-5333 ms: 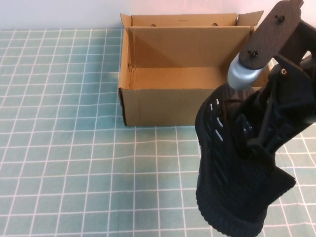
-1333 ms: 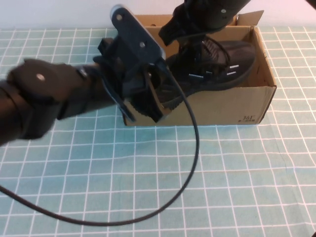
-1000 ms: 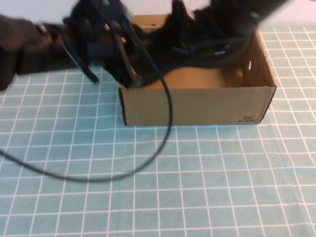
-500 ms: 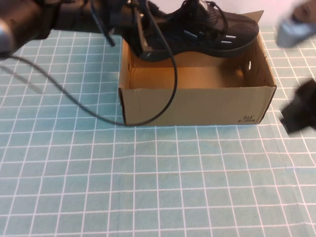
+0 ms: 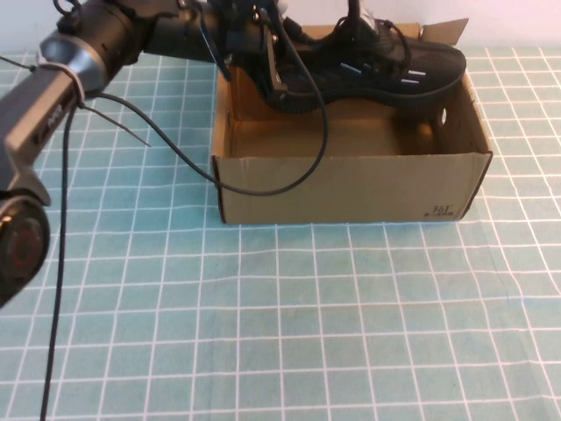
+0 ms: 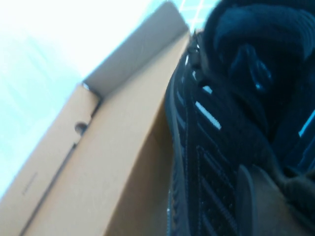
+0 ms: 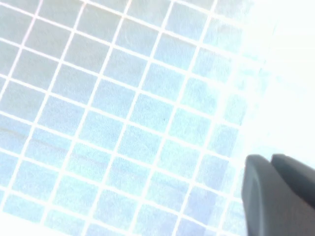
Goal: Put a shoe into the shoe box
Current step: Place the shoe in the shoe box
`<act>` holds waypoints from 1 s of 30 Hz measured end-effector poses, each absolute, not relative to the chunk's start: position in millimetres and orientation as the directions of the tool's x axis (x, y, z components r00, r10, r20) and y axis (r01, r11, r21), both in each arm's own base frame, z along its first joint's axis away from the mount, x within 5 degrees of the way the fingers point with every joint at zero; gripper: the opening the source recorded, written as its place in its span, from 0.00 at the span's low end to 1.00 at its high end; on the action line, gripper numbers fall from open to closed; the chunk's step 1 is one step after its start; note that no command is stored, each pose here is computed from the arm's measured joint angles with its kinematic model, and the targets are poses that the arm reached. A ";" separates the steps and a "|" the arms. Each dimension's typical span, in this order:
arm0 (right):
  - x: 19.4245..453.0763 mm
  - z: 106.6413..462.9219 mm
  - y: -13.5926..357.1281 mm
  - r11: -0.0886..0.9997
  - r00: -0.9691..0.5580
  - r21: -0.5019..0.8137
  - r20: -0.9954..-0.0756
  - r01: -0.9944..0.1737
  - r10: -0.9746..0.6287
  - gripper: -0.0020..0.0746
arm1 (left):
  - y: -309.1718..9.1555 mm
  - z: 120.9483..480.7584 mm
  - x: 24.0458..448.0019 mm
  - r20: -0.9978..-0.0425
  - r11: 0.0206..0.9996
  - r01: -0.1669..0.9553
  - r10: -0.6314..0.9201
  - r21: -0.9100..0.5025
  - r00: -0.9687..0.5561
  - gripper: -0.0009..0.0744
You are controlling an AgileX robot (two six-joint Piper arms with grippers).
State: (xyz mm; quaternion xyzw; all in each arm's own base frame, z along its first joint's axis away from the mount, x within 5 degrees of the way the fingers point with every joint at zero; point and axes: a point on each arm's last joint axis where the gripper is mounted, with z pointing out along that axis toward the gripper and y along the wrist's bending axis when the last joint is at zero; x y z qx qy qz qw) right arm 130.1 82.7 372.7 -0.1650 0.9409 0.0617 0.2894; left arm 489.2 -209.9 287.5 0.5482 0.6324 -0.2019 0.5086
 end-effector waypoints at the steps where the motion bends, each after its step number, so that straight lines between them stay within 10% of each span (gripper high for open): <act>1: 130.1 371.4 82.7 0.939 -0.782 0.022 -0.561 -0.342 -0.272 0.01 | -210.1 284.1 490.9 -0.865 0.321 0.900 0.491 0.294 0.108 0.08; 30: 136.3 374.6 77.5 0.964 -0.763 -0.013 -0.609 -0.266 -0.218 0.01 | -189.4 268.1 505.4 -0.882 0.356 0.906 0.470 0.228 0.037 0.08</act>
